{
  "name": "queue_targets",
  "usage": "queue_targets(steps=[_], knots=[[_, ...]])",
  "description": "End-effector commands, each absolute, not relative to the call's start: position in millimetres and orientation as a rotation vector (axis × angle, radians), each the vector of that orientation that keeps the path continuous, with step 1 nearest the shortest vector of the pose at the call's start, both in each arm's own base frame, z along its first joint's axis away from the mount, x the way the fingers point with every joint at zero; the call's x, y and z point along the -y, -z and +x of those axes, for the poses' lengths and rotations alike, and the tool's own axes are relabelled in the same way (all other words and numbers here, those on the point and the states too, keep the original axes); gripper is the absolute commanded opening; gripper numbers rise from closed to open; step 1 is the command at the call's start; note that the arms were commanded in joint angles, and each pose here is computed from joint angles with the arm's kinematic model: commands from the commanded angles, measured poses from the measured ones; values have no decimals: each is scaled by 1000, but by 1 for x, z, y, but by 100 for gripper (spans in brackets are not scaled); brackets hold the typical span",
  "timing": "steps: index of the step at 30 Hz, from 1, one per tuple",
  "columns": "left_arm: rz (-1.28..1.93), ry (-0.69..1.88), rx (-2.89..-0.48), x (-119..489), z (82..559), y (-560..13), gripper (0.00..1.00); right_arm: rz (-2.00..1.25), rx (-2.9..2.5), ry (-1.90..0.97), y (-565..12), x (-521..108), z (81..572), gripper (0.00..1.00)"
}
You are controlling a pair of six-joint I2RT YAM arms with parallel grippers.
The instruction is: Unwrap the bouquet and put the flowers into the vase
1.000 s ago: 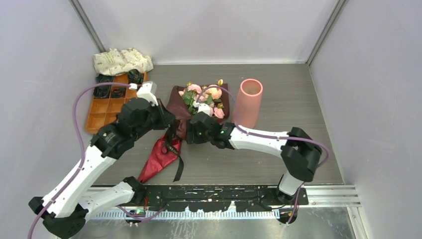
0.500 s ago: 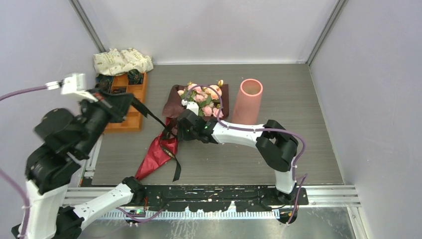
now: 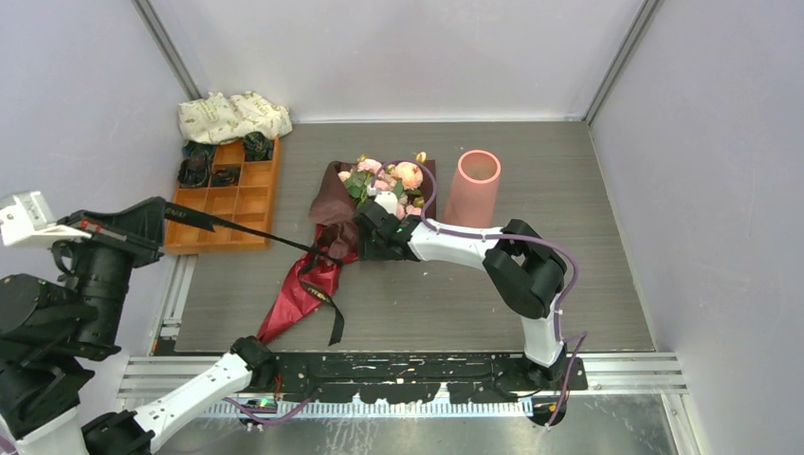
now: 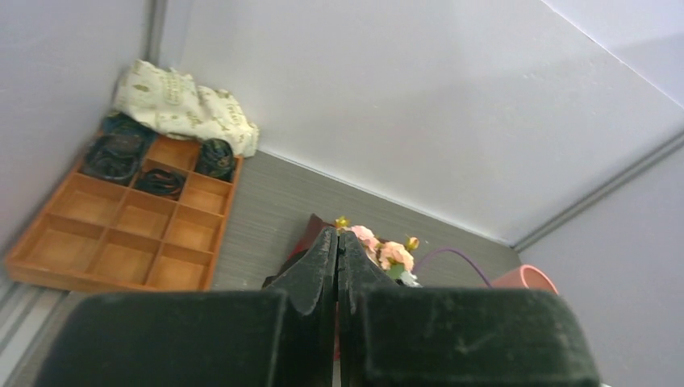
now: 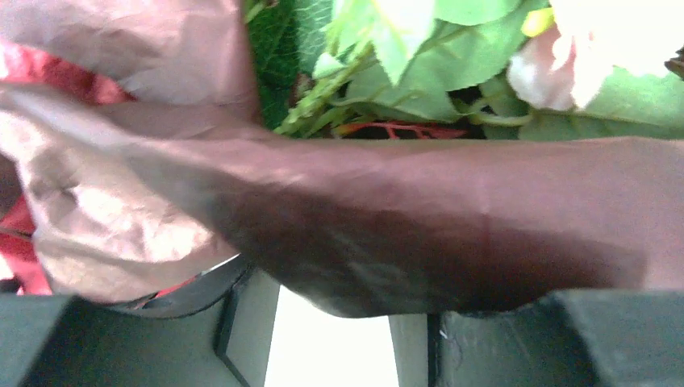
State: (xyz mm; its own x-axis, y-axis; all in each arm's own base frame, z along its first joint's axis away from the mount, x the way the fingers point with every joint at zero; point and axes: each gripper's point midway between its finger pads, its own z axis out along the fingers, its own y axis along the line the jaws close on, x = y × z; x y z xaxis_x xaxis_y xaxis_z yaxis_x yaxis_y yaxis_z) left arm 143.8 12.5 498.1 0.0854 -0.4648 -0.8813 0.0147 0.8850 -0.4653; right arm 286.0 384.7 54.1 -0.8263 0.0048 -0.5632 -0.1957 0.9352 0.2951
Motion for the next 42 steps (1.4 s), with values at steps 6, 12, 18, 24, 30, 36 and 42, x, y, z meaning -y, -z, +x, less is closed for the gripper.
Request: queue_targets(steps=[6, 12, 18, 24, 30, 36, 42], knots=[[-562, 250, -1296, -89, 96, -515, 0, -84, -2490, -420, -64, -372, 295, 53], [-590, 205, -1325, -98, 92, -503, 2, -91, -2483, -402, -71, -369, 297, 52], [-531, 144, -1530, -60, 128, -450, 17, -89, -2431, -305, -98, -345, 304, 52], [-556, 52, -1637, -48, 147, -394, 57, -149, -2350, -443, -144, -355, 277, 52], [-454, 100, -1782, -8, 168, -347, 61, -272, -2309, -607, -168, -397, 237, 54], [-447, 178, -1942, 32, 184, -267, 49, -304, -2359, -679, -147, -437, 240, 54], [-447, 164, -1967, 33, 184, -241, 49, -350, -2414, -588, -107, -461, 256, 54]])
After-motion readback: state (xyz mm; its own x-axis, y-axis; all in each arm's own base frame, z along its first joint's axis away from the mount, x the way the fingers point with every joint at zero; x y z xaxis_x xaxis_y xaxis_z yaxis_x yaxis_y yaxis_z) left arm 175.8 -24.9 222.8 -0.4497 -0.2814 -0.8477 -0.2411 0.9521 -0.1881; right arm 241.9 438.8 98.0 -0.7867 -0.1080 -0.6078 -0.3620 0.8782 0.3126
